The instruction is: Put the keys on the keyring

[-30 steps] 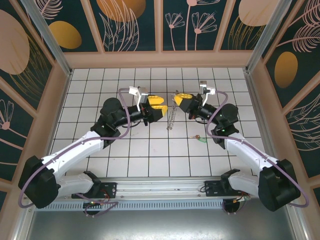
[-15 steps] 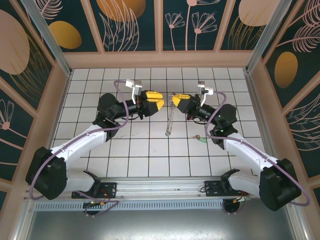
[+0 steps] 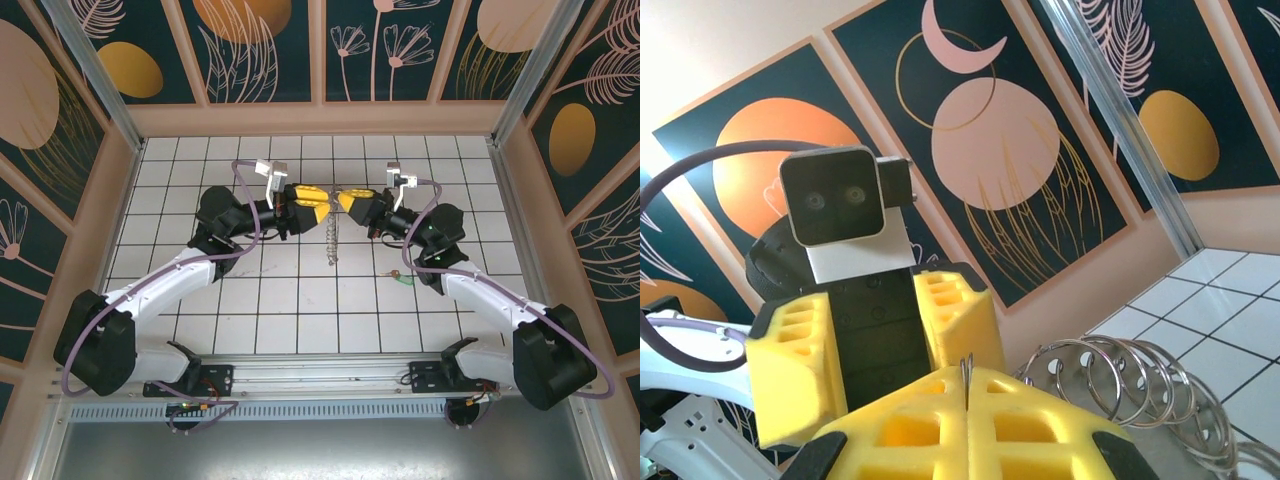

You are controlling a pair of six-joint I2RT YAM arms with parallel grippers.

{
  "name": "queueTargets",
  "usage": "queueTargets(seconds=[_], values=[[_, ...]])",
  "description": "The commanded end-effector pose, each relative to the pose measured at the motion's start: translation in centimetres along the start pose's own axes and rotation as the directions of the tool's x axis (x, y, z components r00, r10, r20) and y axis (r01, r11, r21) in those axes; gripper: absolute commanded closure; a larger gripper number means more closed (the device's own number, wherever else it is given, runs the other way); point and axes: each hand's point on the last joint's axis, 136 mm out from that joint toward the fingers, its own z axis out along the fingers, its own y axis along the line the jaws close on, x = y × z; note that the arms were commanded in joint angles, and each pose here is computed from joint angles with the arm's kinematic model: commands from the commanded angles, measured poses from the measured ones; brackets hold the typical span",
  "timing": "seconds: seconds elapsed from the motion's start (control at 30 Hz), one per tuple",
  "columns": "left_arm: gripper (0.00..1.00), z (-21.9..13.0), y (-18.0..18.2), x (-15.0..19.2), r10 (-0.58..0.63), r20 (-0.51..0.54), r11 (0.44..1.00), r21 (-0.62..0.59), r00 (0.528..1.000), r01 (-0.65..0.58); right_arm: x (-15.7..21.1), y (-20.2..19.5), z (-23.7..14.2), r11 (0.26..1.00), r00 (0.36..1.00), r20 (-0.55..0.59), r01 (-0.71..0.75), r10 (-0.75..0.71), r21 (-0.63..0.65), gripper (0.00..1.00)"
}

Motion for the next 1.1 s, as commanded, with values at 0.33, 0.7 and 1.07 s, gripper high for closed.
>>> queueTargets(seconds=[0.33,0.7,1.07], values=[[0.61,0.1,1.4,-0.6,0.041,0.020,0.998,-0.040,0.999,-0.040,-2.0,2.5,0.8,0.995,0.997,0.044,0.073,-0.070,-0.075,1.00],[0.63,0.3,1.5,-0.6,0.035,0.020,0.999,-0.018,0.999,-0.035,-1.5,2.6,1.4,0.994,0.997,0.031,0.067,-0.065,-0.087,1.00],[0.66,0.3,1.0,-1.0,0.037,0.041,0.999,0.007,0.999,-0.037,-1.2,2.5,1.5,0.994,0.998,0.022,0.064,-0.062,-0.086,1.00]])
